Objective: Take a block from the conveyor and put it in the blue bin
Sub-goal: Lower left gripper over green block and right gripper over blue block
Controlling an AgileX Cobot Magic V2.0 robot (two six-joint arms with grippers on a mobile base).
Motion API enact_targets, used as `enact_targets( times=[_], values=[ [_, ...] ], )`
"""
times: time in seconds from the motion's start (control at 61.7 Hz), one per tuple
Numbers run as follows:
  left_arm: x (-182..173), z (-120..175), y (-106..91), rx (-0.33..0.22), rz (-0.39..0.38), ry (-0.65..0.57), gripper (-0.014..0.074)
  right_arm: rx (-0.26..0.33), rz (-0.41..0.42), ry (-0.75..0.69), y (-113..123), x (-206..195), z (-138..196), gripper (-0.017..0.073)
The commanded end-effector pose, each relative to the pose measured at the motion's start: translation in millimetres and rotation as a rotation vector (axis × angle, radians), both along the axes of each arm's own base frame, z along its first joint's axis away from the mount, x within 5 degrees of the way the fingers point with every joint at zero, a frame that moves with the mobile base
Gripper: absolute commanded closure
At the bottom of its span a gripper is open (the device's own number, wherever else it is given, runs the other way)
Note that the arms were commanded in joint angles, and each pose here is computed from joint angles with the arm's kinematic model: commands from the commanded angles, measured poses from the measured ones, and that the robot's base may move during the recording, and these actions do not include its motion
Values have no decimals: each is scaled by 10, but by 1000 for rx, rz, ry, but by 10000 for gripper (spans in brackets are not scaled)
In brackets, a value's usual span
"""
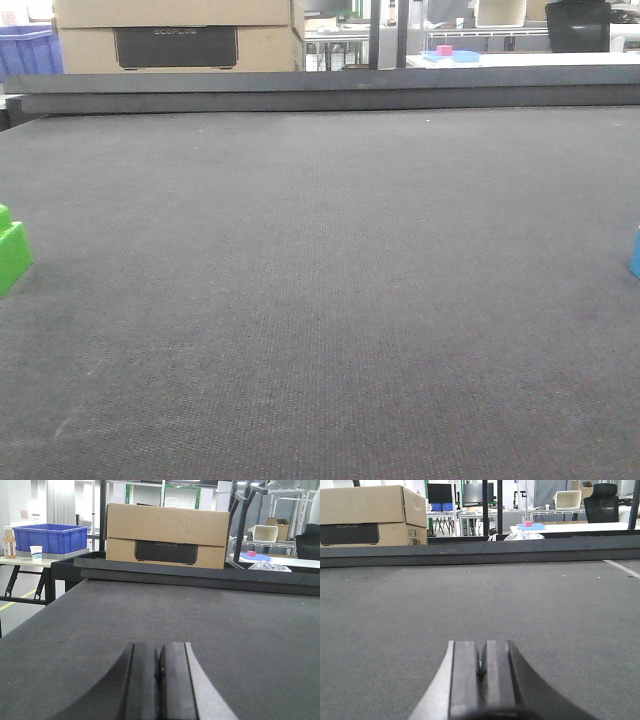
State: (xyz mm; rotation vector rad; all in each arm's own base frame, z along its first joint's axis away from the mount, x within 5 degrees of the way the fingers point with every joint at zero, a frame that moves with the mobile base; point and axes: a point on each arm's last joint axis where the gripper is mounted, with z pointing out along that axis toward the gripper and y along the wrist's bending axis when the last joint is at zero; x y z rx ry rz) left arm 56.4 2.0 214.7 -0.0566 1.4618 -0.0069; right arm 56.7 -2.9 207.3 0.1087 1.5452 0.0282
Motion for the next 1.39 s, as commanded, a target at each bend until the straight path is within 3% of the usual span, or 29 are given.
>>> enact_targets(
  times=[0.0,0.664,0.843,1.037,1.183,1.377],
  values=[
    [-8,25,2,4,5,-23,704,-10,-8,-27,-4,-5,25,721],
    [-8,25,2,4,5,-23,704,-10,-8,-27,-4,-5,25,721],
    [-5,4,1,1,2,0,704,-13,-10,-118,-5,-14,116,721],
    [-159,573,-12,4,-6,-27,704,-17,-7,-189,6,-159,678,721],
    [-172,1046,-17,4,-11,20,704,-12,-3,-79,10,-170,1008,721],
    [223,1555,-12,-3,-21,322,704,12,8,233,0,139,1429,721]
  ],
)
